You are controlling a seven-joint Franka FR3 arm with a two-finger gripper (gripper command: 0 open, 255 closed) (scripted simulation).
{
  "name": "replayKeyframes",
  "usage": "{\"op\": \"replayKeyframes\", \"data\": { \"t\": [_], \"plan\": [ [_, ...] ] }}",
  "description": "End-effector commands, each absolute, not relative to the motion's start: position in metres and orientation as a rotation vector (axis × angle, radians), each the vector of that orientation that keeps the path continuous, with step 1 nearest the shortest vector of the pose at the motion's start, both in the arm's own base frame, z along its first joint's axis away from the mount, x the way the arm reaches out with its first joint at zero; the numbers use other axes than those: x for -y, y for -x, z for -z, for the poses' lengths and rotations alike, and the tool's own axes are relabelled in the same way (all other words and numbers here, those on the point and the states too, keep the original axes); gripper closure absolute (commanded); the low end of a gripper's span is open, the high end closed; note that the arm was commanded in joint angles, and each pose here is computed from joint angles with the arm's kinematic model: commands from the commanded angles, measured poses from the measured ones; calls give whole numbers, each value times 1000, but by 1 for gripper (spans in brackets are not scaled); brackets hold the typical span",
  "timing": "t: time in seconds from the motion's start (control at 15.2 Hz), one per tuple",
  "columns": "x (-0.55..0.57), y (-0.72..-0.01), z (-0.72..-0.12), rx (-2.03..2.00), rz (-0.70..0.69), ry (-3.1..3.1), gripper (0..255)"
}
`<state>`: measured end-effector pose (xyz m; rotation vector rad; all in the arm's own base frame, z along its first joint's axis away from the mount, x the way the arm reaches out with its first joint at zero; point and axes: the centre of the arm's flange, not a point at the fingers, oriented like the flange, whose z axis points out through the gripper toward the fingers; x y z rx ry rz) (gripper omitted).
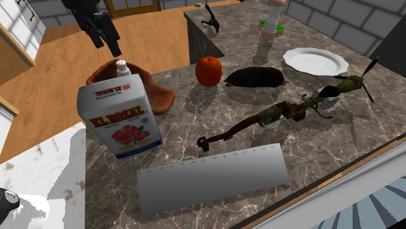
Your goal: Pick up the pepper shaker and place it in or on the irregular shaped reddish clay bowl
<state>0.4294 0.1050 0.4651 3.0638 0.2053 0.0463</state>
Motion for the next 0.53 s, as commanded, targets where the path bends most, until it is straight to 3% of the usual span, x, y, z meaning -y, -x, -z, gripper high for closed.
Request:
{"op": "replayKeyframes", "data": {
  "t": [0.0, 0.26, 0.46],
  "plan": [
    [-105, -429, -465, -205, -46, -3064, 0],
    [-108, -428, -515, -205, -46, -3064, 0],
    [-108, -428, -515, -205, -46, -3064, 0]
  ]
}}
